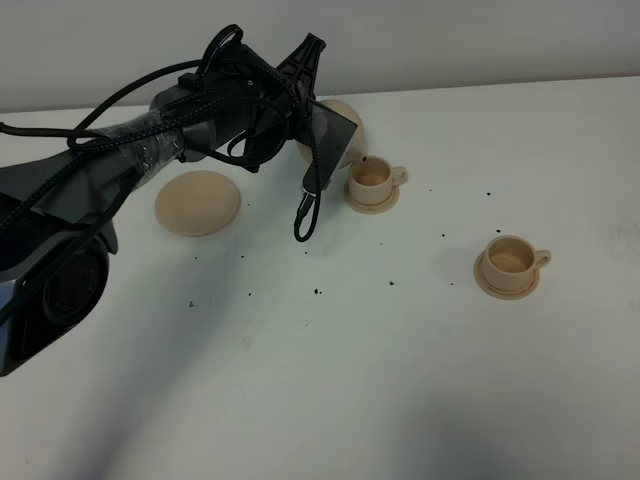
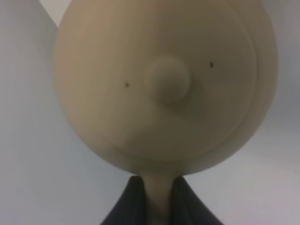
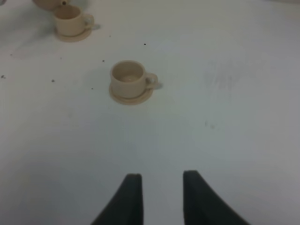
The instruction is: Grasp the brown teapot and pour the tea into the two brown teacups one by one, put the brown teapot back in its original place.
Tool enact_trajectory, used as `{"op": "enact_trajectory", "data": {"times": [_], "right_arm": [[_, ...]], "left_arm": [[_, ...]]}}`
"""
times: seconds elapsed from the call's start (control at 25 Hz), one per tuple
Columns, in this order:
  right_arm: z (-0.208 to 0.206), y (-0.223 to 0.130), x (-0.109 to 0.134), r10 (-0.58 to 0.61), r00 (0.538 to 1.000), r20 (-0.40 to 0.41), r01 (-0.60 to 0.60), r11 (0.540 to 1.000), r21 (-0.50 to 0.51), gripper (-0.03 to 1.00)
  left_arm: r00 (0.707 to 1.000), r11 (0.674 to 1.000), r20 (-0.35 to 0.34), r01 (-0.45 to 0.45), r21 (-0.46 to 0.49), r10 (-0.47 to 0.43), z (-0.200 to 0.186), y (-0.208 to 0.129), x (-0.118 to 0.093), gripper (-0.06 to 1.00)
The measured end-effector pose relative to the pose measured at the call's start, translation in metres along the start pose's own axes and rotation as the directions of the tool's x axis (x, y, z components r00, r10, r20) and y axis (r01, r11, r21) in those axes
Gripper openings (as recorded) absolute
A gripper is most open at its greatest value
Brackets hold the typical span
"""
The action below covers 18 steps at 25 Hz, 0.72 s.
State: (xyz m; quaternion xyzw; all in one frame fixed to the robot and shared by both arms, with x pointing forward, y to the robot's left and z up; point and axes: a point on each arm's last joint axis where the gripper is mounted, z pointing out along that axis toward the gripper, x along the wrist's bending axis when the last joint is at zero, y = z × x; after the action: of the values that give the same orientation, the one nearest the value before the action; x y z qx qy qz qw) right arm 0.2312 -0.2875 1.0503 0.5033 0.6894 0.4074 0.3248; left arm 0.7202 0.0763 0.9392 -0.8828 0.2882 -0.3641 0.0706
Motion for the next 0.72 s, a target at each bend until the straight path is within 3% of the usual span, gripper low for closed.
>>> {"op": "enact_trajectory", "data": {"times": [0.72], "right_arm": [[0.0, 0.0, 0.0, 0.0, 1.0, 0.0, 0.0, 1.0, 0.0, 0.24]], "left_arm": [[0.991, 0.995, -0.088, -0.099, 0.006, 0.099, 0.0001, 0.0034, 0.0081, 0.15]]}}
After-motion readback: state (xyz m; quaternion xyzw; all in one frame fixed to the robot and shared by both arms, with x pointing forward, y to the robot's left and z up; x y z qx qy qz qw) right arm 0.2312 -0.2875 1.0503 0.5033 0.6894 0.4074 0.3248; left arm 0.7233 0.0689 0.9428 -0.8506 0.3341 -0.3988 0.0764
